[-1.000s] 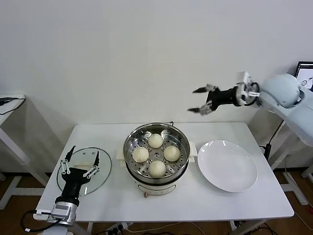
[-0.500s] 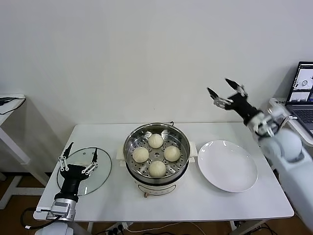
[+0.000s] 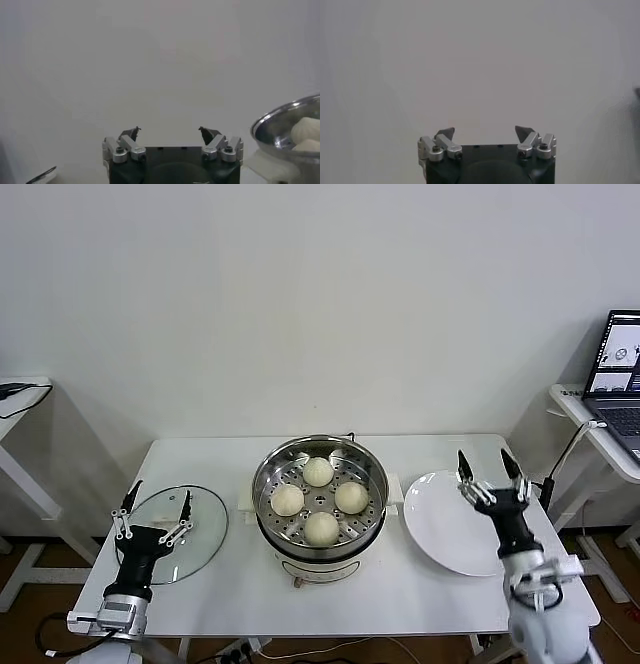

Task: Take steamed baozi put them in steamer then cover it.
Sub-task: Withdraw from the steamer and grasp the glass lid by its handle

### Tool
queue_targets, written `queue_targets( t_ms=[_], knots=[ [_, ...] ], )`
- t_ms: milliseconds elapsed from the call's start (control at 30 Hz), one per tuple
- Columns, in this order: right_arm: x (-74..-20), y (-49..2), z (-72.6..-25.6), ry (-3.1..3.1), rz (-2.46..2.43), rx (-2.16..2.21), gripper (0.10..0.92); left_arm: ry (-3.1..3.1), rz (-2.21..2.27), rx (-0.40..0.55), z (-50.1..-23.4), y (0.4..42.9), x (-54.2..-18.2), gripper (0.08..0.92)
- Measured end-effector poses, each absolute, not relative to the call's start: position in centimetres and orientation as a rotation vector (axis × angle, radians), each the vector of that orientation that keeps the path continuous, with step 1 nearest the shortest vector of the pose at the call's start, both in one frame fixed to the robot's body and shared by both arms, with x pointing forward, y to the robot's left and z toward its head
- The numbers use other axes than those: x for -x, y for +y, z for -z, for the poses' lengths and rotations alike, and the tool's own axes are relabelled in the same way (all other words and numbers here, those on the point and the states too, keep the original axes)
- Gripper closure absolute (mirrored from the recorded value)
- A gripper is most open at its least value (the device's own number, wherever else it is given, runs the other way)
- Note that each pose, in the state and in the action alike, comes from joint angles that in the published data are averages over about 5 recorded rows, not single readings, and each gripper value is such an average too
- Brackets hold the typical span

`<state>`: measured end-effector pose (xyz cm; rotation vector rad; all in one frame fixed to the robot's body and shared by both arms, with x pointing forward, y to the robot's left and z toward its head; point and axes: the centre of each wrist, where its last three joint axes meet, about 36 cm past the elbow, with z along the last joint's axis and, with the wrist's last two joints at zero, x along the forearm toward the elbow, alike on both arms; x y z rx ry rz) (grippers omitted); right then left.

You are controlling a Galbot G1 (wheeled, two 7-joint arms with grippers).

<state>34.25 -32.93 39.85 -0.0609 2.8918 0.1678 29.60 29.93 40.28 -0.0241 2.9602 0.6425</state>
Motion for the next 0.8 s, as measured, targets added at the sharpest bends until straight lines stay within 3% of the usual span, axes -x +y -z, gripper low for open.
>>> queue_targets(
  t_ms=[300, 800],
  knots=[
    [-31.3, -31.3, -37.7, 2.904, -0.212, -0.054, 0.2, 2.849, -1.087, 0.034, -36.7, 32.0, -28.7, 0.177],
    [-30.1, -30.1, -35.8, 2.905, -0.235, -0.132, 0.2, 2.357, -1.998, -0.127, -30.9, 36.7, -28.5, 0.177]
  ],
)
